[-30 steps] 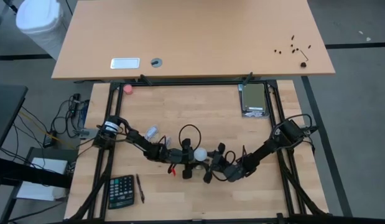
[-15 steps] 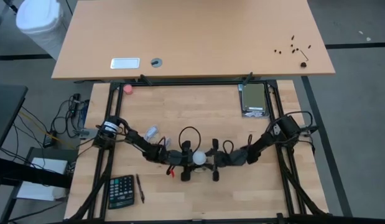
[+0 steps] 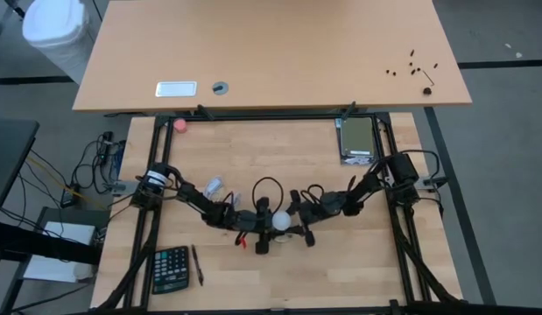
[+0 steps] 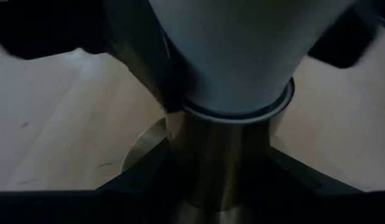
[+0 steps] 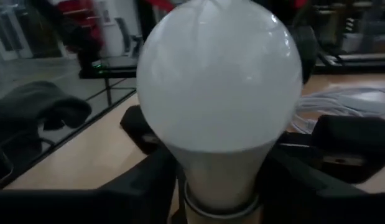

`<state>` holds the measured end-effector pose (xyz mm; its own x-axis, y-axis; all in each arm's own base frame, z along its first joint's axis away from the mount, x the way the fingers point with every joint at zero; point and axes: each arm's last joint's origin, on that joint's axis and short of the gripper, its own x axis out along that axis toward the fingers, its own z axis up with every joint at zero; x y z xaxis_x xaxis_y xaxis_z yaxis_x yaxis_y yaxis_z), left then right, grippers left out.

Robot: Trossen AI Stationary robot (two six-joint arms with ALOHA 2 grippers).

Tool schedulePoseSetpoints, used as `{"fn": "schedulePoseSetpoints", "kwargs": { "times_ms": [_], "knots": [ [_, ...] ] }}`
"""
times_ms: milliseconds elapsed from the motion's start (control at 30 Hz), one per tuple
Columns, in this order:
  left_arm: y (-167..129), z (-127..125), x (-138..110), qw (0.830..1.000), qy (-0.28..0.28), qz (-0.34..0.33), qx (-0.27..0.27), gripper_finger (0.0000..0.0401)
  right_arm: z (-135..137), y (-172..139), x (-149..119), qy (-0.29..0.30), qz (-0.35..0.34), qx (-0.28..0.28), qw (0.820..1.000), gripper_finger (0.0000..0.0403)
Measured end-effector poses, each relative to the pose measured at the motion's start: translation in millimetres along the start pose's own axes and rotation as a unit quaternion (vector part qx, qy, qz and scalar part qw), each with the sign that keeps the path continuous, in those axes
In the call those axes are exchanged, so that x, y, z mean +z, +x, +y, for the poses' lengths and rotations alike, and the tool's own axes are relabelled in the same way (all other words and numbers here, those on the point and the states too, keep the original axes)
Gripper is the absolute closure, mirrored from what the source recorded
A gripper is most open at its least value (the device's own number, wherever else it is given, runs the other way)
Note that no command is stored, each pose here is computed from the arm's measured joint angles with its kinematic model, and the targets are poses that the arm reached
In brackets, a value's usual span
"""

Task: Screw lightbulb
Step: Remove the lightbulb from the lamp

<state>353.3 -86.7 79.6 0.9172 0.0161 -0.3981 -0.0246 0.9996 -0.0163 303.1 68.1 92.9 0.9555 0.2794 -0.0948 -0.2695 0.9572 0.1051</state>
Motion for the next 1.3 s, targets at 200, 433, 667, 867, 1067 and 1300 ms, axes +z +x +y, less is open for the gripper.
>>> {"fn": "schedulePoseSetpoints", "kwargs": {
  "times_ms": [200,433,667,867,1067,1300],
  "knots": [
    [0.6,2.3,0.1,1.0,-0.002,0.0,0.01,0.0205,30.8,-3.2,0.4,0.004,-0.007,-0.125,0.992,0.0145],
    [0.5,2.0,-0.1,1.0,-0.001,0.0,0.009,0.0205,80.6,8.5,3.6,-0.017,-0.01,-0.299,0.954,0.0138],
    [0.3,1.6,-0.1,1.0,-0.002,0.0,0.008,0.0205,84.9,27.8,8.0,-0.015,0.016,-0.366,0.93,0.0137],
    [0.3,1.7,-0.1,1.0,-0.004,0.0,0.007,0.0205,73.6,28.5,6.5,0.008,0.014,-0.388,0.922,0.0137],
    [0.5,2.0,0.1,1.0,-0.004,0.0,0.009,0.0205,82.1,18.2,-0.6,0.009,0.009,-0.406,0.914,0.0137],
    [0.2,1.2,-0.4,1.0,-0.002,0.001,0.006,0.0205,109.4,-10.5,-12.9,-0.024,-0.039,-0.513,0.857,0.0146]
  ]
}}
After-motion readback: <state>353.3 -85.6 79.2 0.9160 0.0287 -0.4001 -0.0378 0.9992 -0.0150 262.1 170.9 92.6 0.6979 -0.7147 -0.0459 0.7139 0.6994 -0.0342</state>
